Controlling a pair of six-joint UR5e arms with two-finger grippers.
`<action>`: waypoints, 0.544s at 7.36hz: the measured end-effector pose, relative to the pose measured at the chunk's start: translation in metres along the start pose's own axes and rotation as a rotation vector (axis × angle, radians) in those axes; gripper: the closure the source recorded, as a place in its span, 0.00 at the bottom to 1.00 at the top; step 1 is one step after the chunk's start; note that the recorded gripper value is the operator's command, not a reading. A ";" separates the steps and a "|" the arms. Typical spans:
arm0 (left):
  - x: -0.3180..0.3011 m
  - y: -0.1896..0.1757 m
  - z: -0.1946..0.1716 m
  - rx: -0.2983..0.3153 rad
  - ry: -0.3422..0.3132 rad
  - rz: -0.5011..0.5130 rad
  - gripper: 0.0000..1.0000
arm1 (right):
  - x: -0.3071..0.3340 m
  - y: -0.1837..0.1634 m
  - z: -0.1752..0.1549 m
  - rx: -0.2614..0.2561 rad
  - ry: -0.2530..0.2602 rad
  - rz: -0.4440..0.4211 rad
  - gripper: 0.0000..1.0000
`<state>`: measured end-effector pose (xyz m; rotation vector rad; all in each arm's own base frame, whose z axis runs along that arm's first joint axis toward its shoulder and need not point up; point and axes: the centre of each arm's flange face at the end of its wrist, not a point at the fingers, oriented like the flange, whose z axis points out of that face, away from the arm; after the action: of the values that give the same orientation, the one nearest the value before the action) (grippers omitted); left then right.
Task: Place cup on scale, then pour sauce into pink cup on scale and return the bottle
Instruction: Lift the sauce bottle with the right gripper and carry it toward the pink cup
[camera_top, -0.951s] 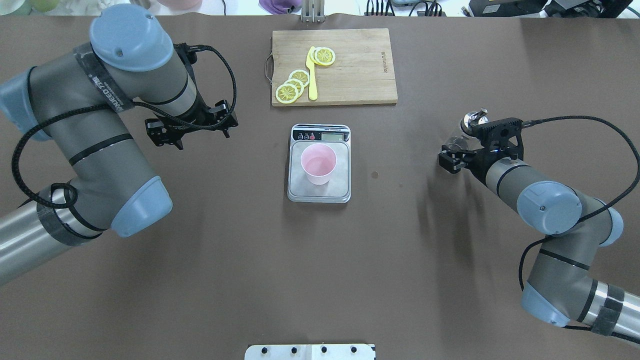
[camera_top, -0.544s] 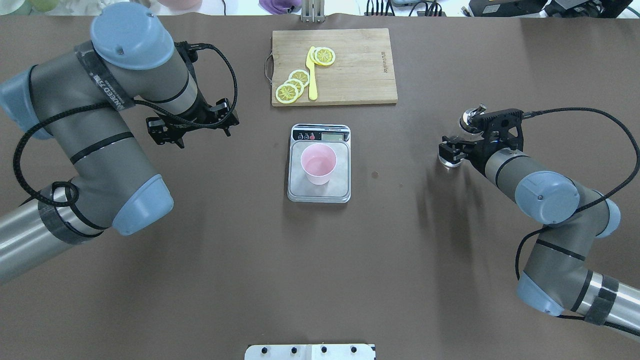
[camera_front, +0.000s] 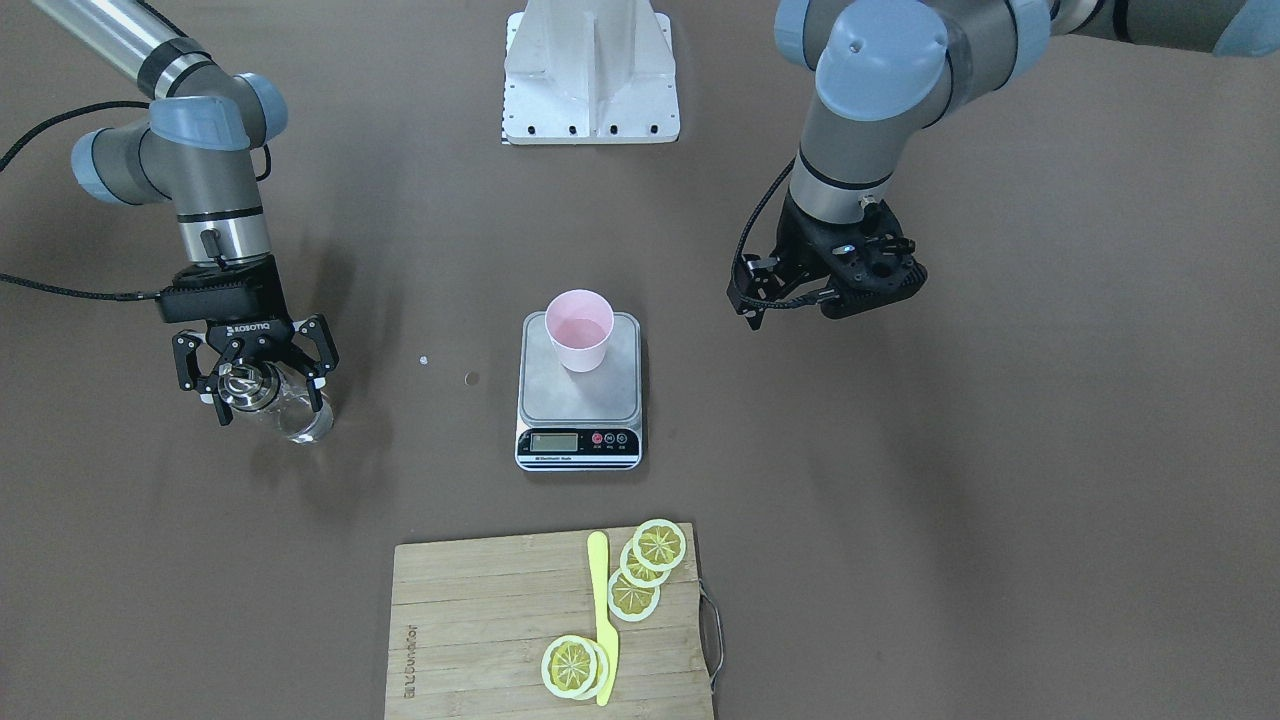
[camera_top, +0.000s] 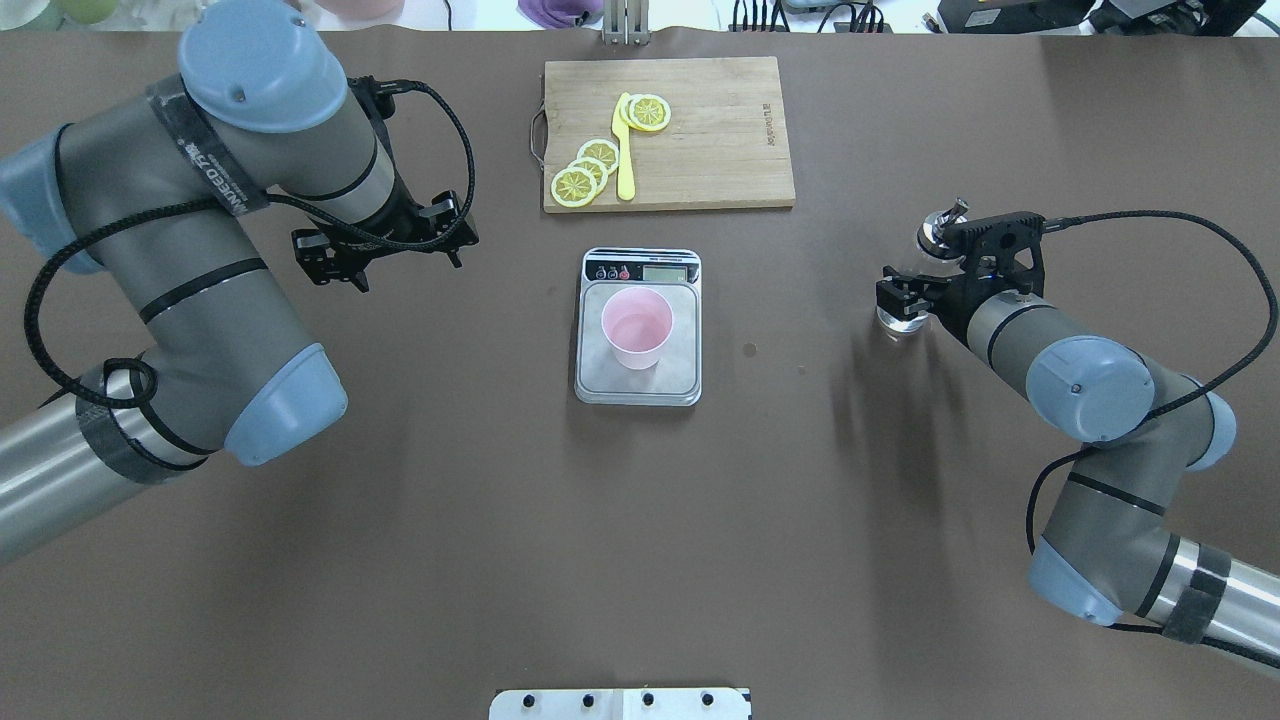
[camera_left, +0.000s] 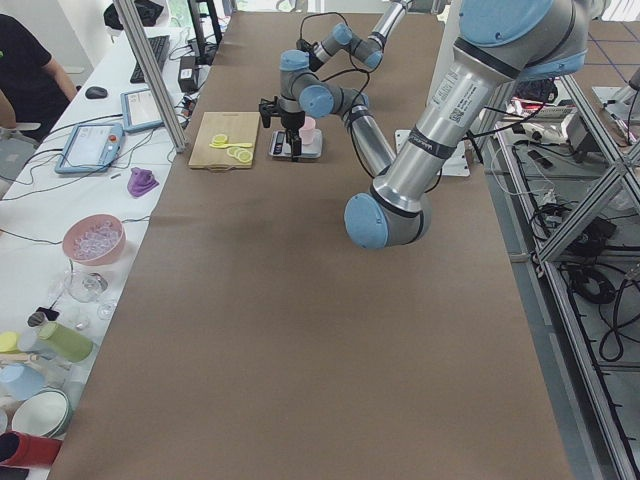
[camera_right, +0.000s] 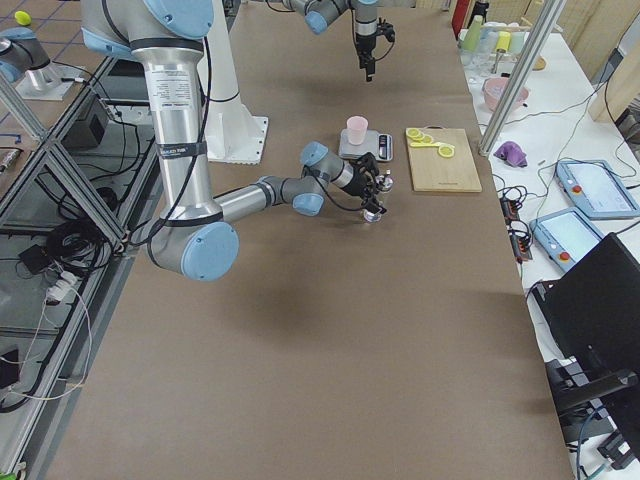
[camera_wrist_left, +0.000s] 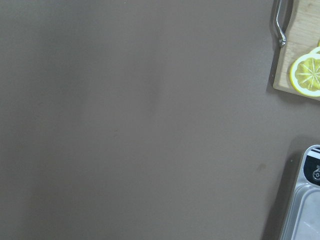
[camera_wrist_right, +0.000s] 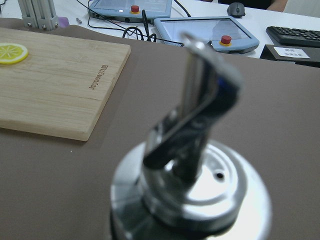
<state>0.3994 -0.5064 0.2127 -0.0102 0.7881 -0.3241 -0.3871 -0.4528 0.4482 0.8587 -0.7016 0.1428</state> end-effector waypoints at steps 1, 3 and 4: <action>0.000 -0.001 0.000 0.000 -0.001 -0.001 0.01 | -0.001 0.000 0.000 0.000 -0.002 0.003 0.83; -0.001 -0.001 0.000 0.000 -0.001 -0.002 0.01 | -0.004 -0.001 -0.003 0.003 -0.009 0.007 1.00; -0.001 -0.001 0.000 -0.001 -0.001 -0.003 0.01 | -0.005 -0.005 -0.006 0.009 -0.015 0.010 1.00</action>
<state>0.3986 -0.5068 0.2134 -0.0119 0.7876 -0.3263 -0.3867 -0.4509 0.4394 0.8654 -0.7193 0.1485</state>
